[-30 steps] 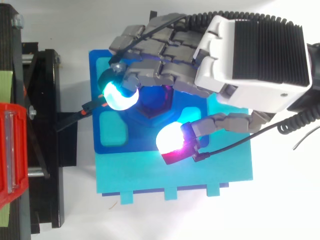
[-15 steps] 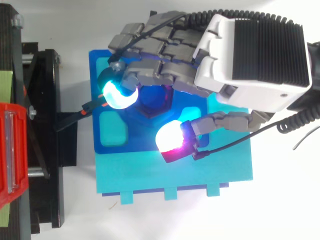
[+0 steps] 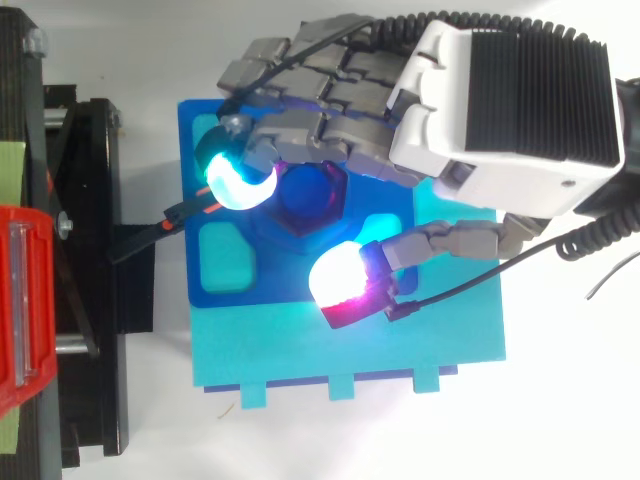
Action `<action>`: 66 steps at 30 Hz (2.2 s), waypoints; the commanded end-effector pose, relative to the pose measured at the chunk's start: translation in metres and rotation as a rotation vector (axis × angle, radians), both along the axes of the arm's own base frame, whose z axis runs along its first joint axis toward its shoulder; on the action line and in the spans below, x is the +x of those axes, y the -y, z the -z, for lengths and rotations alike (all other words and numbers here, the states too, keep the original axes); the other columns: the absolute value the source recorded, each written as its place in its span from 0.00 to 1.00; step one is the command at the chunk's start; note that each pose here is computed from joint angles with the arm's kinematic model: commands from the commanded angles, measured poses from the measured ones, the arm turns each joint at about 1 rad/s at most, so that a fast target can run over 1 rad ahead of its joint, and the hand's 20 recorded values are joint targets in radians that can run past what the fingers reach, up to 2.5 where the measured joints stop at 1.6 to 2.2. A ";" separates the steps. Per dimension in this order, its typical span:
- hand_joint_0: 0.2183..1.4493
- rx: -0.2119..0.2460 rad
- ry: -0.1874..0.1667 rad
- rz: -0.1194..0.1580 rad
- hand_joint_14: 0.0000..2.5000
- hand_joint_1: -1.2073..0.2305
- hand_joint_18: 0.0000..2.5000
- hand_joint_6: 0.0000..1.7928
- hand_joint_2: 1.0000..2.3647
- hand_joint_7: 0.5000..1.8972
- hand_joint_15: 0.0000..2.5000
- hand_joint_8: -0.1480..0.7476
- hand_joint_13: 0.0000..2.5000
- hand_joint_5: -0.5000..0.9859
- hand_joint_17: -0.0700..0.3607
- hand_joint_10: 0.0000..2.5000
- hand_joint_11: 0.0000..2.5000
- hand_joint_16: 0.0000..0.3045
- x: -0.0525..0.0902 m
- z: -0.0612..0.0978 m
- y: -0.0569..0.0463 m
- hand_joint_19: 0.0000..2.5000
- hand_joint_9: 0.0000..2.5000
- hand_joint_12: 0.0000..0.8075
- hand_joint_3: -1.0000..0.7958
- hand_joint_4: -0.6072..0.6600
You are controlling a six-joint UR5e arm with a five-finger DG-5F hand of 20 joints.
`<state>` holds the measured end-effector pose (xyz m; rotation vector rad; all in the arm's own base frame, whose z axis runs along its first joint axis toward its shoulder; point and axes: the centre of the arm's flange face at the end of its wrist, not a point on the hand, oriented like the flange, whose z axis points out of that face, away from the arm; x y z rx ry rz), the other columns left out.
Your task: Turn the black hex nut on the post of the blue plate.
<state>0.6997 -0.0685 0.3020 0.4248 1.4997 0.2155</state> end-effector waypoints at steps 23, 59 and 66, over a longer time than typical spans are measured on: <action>0.18 -0.017 -0.004 -0.003 0.00 0.33 0.09 0.28 0.00 0.23 0.05 0.45 0.11 0.18 0.46 0.00 0.05 0.19 0.000 0.001 -0.003 0.19 0.10 0.44 0.28 0.62; 0.17 -0.028 -0.001 0.005 0.00 0.43 0.09 0.28 0.00 0.23 0.05 0.46 0.11 0.18 0.48 0.00 0.04 0.20 0.000 0.004 -0.005 0.19 0.10 0.46 0.28 0.62; 0.17 -0.029 0.006 0.005 0.00 0.43 0.09 0.28 0.00 0.23 0.05 0.46 0.11 0.18 0.48 0.00 0.05 0.20 0.000 0.004 -0.005 0.20 0.10 0.46 0.28 0.63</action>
